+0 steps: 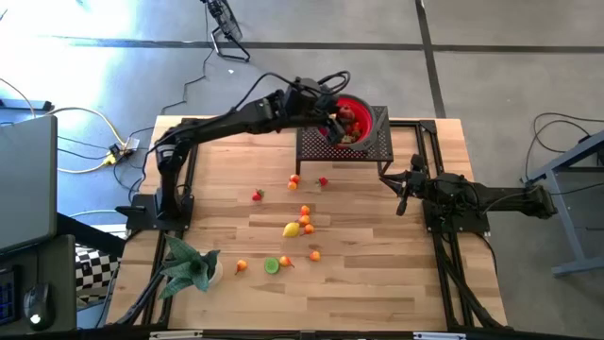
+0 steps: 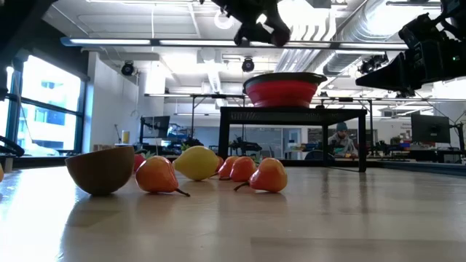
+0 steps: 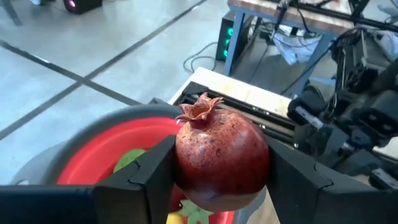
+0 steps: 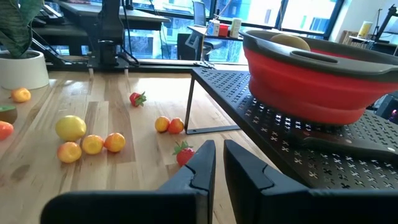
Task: Pick & Place Fruit
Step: Put the pomegranate into the strainer on the shelf, then put the strawberry into the strainer on the shelf
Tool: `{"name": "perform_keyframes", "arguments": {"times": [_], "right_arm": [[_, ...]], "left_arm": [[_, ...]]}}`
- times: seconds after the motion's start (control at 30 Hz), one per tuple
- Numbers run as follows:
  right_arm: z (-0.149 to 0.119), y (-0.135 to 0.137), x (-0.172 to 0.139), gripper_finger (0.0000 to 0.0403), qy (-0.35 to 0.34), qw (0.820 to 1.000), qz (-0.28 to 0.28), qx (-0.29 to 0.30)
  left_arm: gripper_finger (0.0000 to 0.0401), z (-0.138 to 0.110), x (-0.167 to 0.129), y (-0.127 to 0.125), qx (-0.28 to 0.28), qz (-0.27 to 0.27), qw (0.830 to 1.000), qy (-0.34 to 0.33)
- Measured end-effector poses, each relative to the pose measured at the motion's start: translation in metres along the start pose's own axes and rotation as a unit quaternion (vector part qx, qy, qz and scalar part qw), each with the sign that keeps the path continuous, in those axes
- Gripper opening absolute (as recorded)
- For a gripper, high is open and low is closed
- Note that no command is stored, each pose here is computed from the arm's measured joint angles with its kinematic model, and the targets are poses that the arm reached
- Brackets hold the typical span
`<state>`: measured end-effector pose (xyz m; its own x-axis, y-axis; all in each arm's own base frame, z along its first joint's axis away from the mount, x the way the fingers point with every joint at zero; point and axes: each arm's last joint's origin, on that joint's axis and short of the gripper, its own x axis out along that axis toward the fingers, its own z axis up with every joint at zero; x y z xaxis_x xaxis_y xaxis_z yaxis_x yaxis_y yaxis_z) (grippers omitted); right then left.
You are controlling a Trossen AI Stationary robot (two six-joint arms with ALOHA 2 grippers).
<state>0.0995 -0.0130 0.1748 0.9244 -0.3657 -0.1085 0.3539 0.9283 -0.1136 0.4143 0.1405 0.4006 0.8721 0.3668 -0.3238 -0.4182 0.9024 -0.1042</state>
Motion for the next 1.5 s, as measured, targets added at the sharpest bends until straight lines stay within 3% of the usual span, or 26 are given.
{"name": "perform_keyframes", "arguments": {"times": [0.23,0.47,0.67,1.07,1.5], "right_arm": [[0.000,0.000,0.000,0.0026,0.000,1.000,0.000,0.000],[0.000,0.000,0.000,0.0026,0.000,1.000,0.000,0.000],[0.000,0.000,0.000,0.0026,-0.001,1.000,0.000,0.000],[0.000,0.000,0.000,0.0026,-0.001,1.000,0.000,0.000],[0.000,0.000,0.000,0.0026,-0.001,1.000,0.000,0.000]], "left_arm": [[0.0201,-0.021,0.030,0.008,-0.002,0.013,1.000,0.028],[0.0200,-0.026,0.039,0.027,-0.006,0.072,0.997,0.032],[0.0200,-0.024,0.038,0.037,-0.010,0.089,0.995,0.032],[0.0249,-0.024,0.038,0.037,0.007,0.089,0.995,0.032],[0.0262,-0.024,0.038,0.036,-0.008,0.088,0.996,0.031]]}}
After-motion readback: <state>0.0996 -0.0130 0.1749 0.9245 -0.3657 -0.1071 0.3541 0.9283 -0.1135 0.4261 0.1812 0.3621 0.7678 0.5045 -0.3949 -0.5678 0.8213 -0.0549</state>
